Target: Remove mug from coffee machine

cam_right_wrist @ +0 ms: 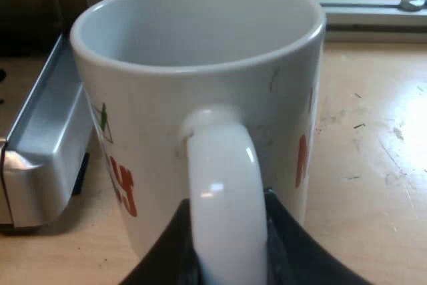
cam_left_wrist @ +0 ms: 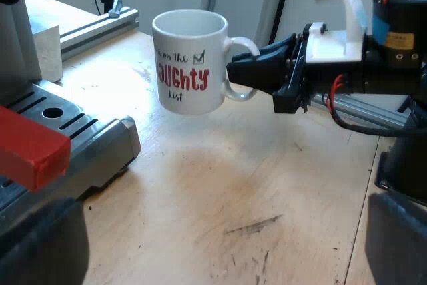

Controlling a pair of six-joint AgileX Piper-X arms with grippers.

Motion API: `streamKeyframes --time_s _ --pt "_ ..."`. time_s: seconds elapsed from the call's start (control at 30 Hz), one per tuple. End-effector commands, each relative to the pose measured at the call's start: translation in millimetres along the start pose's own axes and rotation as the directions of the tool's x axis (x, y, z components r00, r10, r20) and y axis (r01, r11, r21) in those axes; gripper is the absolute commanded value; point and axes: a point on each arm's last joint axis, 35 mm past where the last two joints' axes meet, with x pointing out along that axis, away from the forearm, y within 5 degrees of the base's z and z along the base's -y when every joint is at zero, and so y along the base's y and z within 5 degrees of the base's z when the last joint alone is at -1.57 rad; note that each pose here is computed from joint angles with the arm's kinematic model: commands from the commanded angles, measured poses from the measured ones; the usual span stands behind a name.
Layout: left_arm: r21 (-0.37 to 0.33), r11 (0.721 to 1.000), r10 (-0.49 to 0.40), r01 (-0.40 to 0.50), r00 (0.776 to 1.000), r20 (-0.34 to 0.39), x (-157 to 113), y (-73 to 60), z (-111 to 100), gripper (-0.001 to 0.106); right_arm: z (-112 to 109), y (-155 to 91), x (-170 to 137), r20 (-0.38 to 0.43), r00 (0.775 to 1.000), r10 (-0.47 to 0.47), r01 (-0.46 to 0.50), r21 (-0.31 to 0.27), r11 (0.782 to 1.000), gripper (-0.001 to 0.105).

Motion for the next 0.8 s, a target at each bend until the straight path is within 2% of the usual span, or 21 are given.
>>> streamKeyframes --time_s 0.03,0.1,0.2,0.23,0.33,0.5,0.6,0.7,0.77,0.8 --pt "0.004 1.000 -0.020 0.020 1.000 0.011 -1 -2.2 4 0.086 12 0 6 0.053 0.998 -0.039 0.036 0.061 0.997 0.000" --pt "0.004 1.000 -0.020 0.020 1.000 0.011 -1 -2.2 4 0.086 11 0 8 0.047 0.998 -0.041 0.038 0.061 0.997 0.000" --pt "0.004 1.000 -0.020 0.020 1.000 0.011 -1 -2.2 4 0.086 11 -4 20 0.044 0.997 -0.064 0.060 0.097 0.993 0.000" --pt "0.004 1.000 -0.020 0.020 1.000 0.011 -1 -2.2 4 0.086 12 -8 28 0.057 0.998 -0.040 0.033 0.125 0.992 0.000" --pt "0.004 1.000 -0.020 0.020 1.000 0.011 -1 -2.2 4 0.086 10 -11 36 0.066 0.998 -0.010 0.001 0.144 0.990 0.000" --pt "0.004 1.000 -0.020 0.020 1.000 0.011 -1 -2.2 4 0.086 1 -17 50 0.016 0.998 -0.062 0.059 0.153 0.987 0.000" --pt "0.004 1.000 -0.020 0.020 1.000 0.011 -1 -2.2 4 0.086 -3 -19 58 0.016 0.997 -0.081 0.077 0.163 0.984 0.000" --pt "0.004 1.000 -0.018 0.018 1.000 0.012 -1 -2.1 4 0.086 -4 -16 64 0.028 0.998 -0.053 0.048 0.159 0.986 0.000" --pt "0.004 1.000 -0.013 0.013 1.000 0.013 -1 -2.0 4 0.086 -7 -12 70 0.021 1.000 -0.022 0.020 0.125 0.992 0.000" --pt "-0.004 1.000 0.024 -0.024 1.000 0.012 1 1.3 0 0.086 -7 -11 73 0.016 1.000 -0.020 0.018 0.101 0.995 0.000"
